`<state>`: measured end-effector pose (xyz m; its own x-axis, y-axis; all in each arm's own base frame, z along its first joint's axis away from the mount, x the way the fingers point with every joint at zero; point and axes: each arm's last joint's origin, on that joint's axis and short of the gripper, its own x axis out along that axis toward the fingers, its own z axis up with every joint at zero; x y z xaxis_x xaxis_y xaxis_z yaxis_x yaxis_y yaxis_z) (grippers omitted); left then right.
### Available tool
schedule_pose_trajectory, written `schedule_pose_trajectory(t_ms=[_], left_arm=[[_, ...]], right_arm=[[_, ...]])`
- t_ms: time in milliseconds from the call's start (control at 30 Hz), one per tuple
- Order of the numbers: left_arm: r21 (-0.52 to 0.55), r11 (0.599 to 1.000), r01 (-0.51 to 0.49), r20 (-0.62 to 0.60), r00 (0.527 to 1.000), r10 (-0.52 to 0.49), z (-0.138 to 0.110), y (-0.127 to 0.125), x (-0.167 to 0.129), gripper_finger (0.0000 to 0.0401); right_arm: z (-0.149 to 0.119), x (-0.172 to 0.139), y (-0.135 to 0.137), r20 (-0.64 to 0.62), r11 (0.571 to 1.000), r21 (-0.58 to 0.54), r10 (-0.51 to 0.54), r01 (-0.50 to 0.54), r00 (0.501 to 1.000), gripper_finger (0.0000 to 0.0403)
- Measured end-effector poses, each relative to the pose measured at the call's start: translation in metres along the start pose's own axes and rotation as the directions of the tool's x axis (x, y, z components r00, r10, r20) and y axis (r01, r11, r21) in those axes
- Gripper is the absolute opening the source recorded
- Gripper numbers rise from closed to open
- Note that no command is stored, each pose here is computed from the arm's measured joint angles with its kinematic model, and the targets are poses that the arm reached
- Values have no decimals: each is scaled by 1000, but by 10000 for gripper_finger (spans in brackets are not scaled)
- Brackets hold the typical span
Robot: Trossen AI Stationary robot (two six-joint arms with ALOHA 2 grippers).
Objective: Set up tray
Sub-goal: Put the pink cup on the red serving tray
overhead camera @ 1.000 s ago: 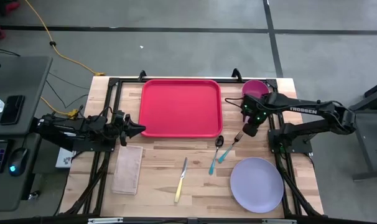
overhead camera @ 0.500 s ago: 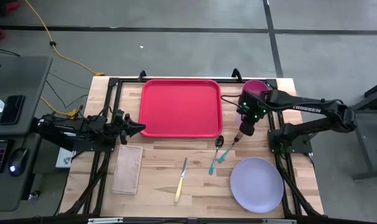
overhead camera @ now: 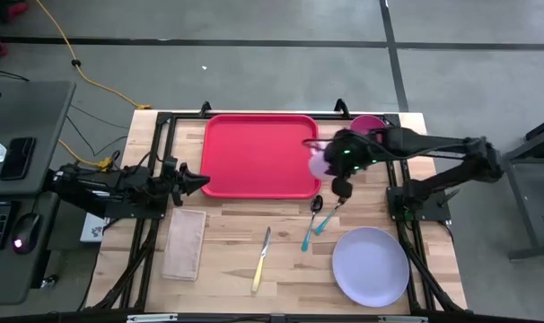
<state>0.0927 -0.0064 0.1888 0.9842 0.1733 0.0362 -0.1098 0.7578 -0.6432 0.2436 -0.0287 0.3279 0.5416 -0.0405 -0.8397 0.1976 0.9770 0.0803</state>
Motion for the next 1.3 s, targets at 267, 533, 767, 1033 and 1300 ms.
schedule_pose_trajectory(t_ms=[267, 533, 767, 1033, 1300], left_arm=[[57, 998, 23, 31, 999, -25, 3, -5, 7, 79], [173, 985, 5, 62, 998, -16, 6, -12, 16, 78], [383, 922, -48, 52, 998, 30, 39, -45, 32, 78], [601, 770, -216, -67, 946, 318, 59, -75, 70, 78], [706, 637, -310, -43, 878, 476, 59, -88, 108, 79]], right_arm=[[64, 33, 26, -31, 980, -184, 68, -73, 997, 0], [111, 48, 44, -24, 951, -288, 114, -116, 993, 0], [131, 57, 49, -25, 943, -300, 141, -142, 990, 0], [133, 56, 49, -23, 942, -305, 140, -140, 990, 0], [131, 56, 48, -43, 945, -303, 118, -126, 992, 0]])
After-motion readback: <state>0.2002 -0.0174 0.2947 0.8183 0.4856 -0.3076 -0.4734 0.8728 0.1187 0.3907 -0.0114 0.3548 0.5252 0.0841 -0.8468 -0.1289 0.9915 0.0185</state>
